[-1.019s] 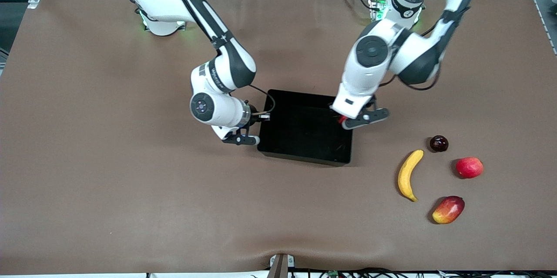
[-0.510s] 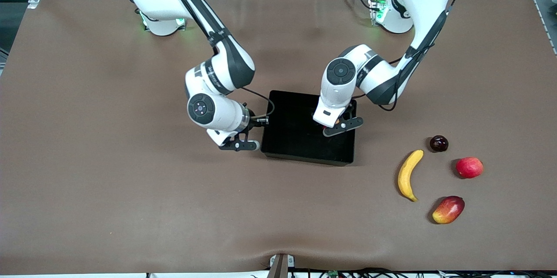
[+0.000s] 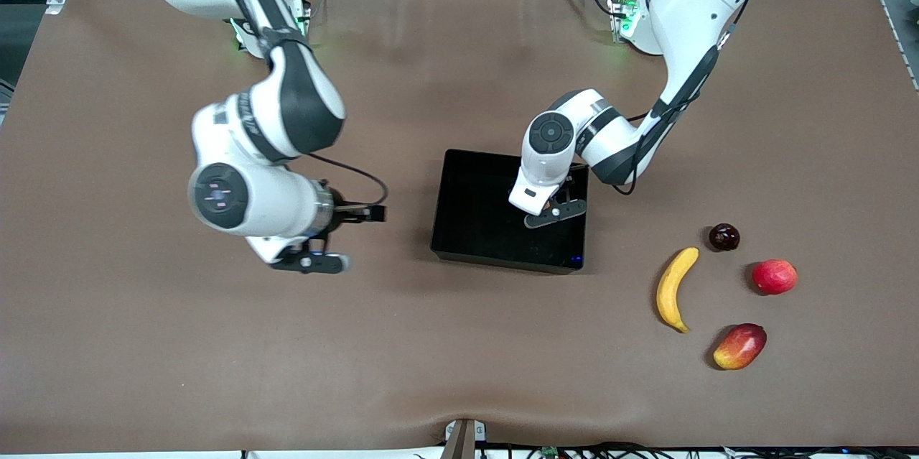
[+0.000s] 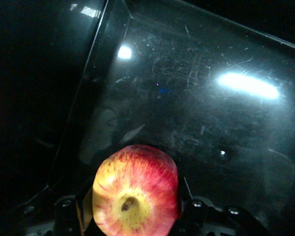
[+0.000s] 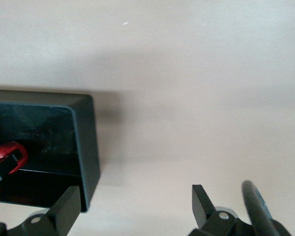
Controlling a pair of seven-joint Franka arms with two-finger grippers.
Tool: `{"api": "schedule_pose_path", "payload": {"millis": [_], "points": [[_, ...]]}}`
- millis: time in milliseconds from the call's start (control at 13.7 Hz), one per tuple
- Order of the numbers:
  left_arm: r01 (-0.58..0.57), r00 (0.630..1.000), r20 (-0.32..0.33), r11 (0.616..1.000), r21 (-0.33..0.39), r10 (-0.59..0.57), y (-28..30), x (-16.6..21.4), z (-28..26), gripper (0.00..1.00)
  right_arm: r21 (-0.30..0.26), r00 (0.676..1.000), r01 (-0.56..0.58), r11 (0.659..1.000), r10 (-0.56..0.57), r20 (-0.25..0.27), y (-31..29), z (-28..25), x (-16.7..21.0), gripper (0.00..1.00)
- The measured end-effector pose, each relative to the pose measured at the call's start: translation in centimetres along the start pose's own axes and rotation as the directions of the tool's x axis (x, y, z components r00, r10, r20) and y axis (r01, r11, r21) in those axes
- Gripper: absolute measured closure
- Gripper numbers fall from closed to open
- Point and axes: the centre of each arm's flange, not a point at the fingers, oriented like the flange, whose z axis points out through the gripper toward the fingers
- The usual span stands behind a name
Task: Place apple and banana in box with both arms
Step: 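Open the left gripper over the box while the right gripper withdraws, then move the left gripper to the yellow banana and close on it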
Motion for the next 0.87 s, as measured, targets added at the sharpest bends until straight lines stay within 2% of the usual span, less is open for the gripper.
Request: {"api": "schedule_pose_path", "payload": {"millis": [73,218,364,583,874], "points": [[-0.001,1.000,-0.002,1.000,-0.002,0.001,0.1,0.0,-0.1,0.33,-0.014,1.000,-0.021,1.000,0.021,-0.007,1.5,-2.1,-0.1,0.00],[-0.001,1.000,-0.001,1.000,-0.004,0.001,0.2,0.1,0.1,0.19,-0.035,0.997,-0.081,0.996,0.081,-0.007,5.4,-6.2,-0.7,0.00],[0.003,1.000,-0.006,1.000,-0.001,-0.003,0.4,0.6,-0.5,0.00,-0.040,0.995,-0.098,0.994,0.099,0.024,9.7,-9.4,-1.6,0.00],[0.032,0.999,-0.036,0.999,0.028,-0.031,0.6,2.8,-4.3,0.00,-0.042,0.995,-0.094,0.995,0.095,0.013,15.0,-14.7,-4.0,0.00],[0.025,0.996,-0.092,0.998,0.051,-0.020,-1.7,7.5,-12.2,0.00,-0.087,0.992,-0.107,0.990,0.101,-0.079,17.9,-21.1,-8.9,0.00]]}}
